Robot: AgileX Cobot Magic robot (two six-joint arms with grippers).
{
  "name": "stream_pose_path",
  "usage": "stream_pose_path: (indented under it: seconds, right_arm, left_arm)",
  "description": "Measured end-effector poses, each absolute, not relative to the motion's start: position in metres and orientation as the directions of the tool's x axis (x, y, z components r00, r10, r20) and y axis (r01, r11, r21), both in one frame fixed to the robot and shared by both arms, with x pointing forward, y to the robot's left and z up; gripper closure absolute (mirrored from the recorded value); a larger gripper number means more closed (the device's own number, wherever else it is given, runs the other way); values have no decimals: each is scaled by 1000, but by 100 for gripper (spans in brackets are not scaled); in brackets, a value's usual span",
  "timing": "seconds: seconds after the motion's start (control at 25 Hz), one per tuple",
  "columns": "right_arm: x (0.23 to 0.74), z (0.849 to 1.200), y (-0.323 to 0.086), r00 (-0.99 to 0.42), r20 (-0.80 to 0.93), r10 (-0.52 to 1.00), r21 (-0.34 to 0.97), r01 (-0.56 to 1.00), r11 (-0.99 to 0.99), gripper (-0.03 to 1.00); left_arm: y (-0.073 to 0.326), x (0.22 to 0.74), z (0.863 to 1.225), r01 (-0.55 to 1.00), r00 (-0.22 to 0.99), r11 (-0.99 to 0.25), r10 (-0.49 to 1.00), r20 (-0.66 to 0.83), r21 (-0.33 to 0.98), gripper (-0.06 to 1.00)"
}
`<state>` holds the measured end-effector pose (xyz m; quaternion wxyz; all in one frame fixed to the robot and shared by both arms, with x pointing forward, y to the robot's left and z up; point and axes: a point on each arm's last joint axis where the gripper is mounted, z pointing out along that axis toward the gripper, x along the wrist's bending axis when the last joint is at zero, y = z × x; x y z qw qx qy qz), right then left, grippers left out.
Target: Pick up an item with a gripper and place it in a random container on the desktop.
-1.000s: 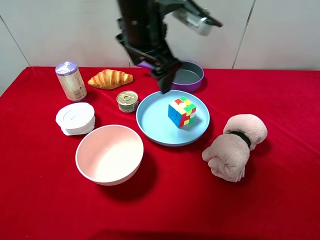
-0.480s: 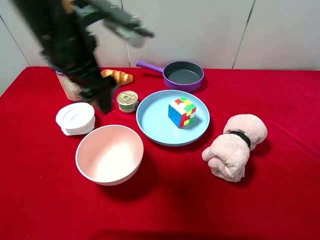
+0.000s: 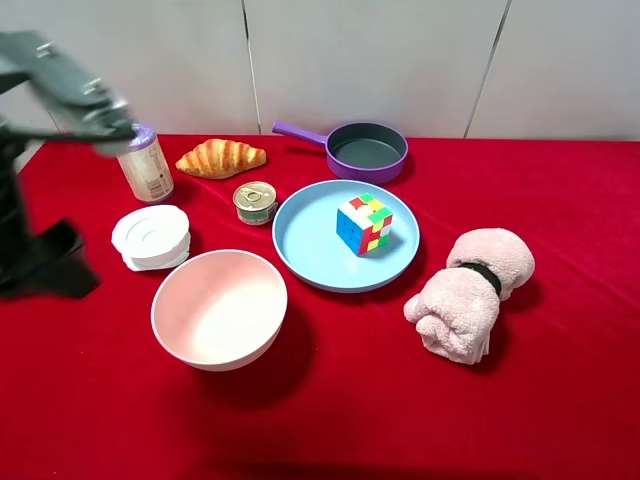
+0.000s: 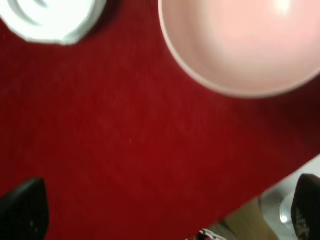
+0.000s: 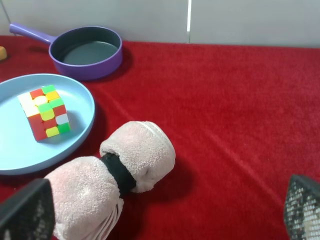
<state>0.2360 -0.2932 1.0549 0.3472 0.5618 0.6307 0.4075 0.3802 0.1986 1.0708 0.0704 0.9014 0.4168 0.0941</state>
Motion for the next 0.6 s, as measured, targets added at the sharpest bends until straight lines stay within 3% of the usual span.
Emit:
stream_pose_path:
  seconds: [0.6]
  right_arm:
    - [236, 1055, -293, -128, 20, 992, 904, 426, 37, 27]
  left_arm:
    - [246, 317, 1026, 748, 630, -628, 774, 68, 213, -1]
